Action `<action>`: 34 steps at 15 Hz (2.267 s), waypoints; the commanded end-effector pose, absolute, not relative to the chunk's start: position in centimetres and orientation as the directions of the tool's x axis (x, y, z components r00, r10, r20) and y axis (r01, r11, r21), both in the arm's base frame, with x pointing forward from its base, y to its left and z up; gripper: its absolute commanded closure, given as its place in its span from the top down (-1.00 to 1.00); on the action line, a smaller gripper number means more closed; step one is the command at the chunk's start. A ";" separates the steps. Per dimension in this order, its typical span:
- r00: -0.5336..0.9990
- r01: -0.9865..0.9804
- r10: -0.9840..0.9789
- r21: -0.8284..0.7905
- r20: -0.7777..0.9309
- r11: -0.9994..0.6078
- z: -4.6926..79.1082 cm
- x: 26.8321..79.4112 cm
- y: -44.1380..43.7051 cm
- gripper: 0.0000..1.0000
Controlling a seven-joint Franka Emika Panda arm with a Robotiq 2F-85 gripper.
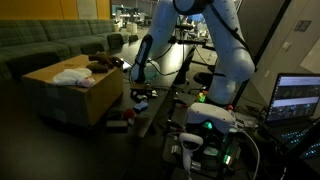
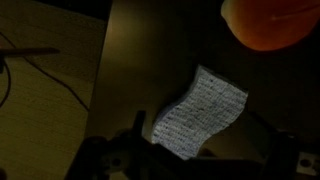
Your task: Swap the things on the box with the things on the table
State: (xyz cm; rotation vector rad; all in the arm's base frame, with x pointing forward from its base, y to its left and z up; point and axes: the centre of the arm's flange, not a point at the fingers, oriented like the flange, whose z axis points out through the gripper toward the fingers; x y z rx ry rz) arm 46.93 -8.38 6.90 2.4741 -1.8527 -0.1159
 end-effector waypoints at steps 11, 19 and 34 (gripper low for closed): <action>0.006 -0.995 -1.000 0.096 0.027 -0.004 1.8 50.2 -10.6 1.00; -0.035 -0.994 -0.997 0.097 0.072 0.042 0.3 51.6 -13.2 1.00; -0.032 -0.993 -0.998 0.111 0.059 0.039 -0.2 51.2 -12.6 -0.29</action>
